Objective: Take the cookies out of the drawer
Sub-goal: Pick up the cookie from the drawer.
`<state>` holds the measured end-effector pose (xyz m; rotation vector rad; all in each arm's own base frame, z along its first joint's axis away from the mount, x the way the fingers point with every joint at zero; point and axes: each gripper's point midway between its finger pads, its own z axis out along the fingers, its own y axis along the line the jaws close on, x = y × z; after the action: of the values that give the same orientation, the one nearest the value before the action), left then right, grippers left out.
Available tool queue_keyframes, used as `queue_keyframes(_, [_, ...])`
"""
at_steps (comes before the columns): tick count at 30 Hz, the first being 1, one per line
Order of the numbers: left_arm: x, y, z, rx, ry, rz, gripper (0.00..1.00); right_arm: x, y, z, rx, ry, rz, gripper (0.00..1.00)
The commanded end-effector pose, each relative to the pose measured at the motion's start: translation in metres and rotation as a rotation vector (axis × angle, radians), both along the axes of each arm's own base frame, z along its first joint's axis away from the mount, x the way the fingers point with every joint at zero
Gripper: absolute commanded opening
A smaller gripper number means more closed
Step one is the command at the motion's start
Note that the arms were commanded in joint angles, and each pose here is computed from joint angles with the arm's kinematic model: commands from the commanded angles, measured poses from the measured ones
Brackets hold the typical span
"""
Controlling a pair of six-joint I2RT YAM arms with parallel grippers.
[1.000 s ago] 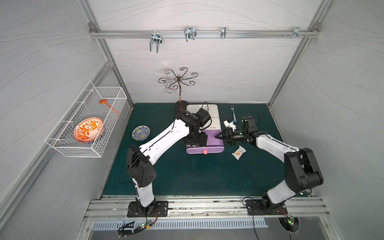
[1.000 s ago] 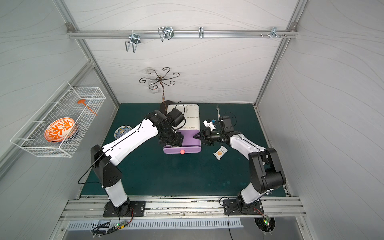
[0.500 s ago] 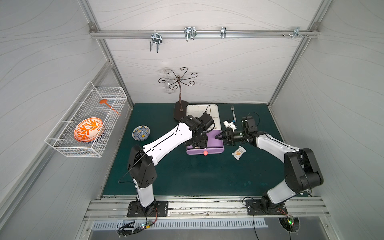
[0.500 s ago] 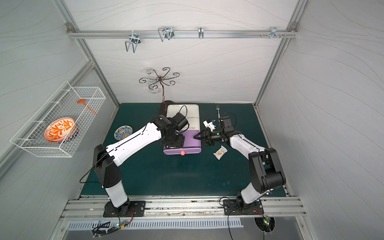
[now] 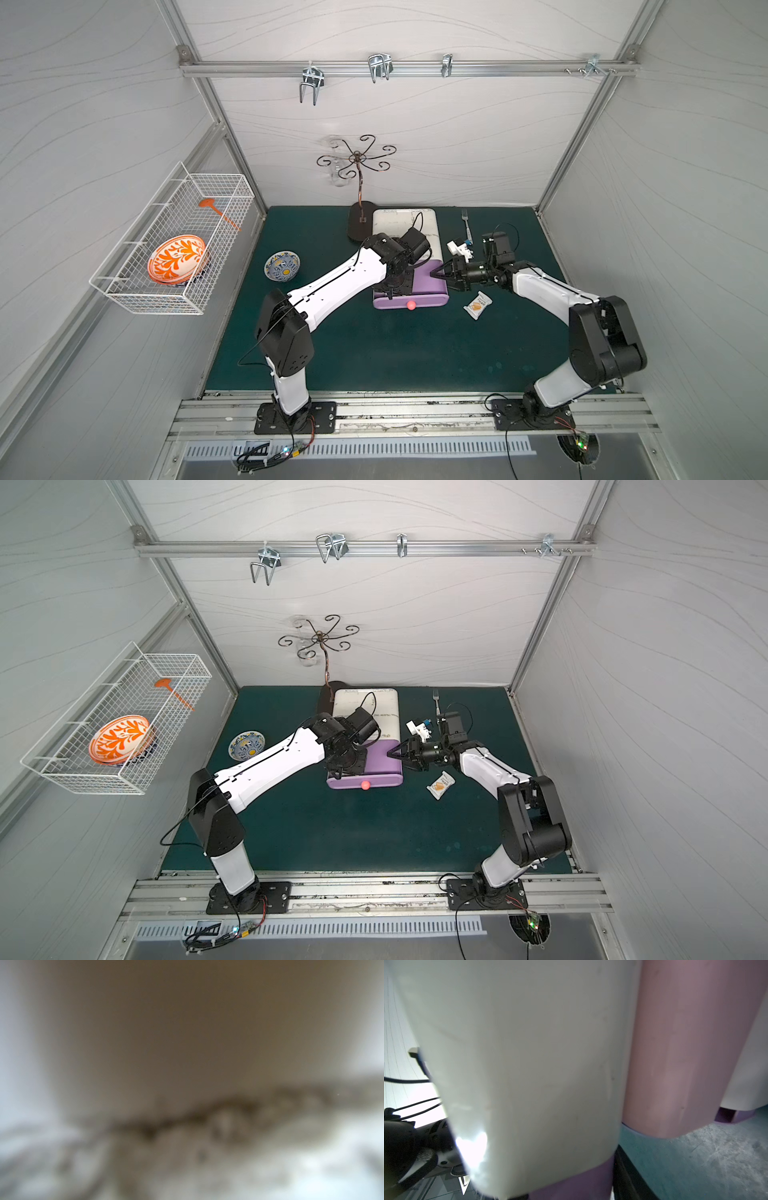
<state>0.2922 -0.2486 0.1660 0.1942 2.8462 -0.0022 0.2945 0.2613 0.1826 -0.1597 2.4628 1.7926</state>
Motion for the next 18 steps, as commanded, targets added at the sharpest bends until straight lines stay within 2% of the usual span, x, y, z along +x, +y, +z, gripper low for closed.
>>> queue_keyframes(1, [0.002,0.0,0.012,-0.01,-0.044,-0.011,0.49,0.0,0.002,0.01,0.011,-0.015,0.013,0.46])
queue_keyframes(11, [0.006,-0.001,0.044,-0.063,-0.121,-0.034,0.41,0.001,0.002,0.009,0.006,-0.014,0.007,0.46])
queue_keyframes(18, [0.004,-0.005,0.07,-0.12,-0.158,-0.051,0.41,0.001,0.003,0.009,0.005,-0.013,0.01,0.46])
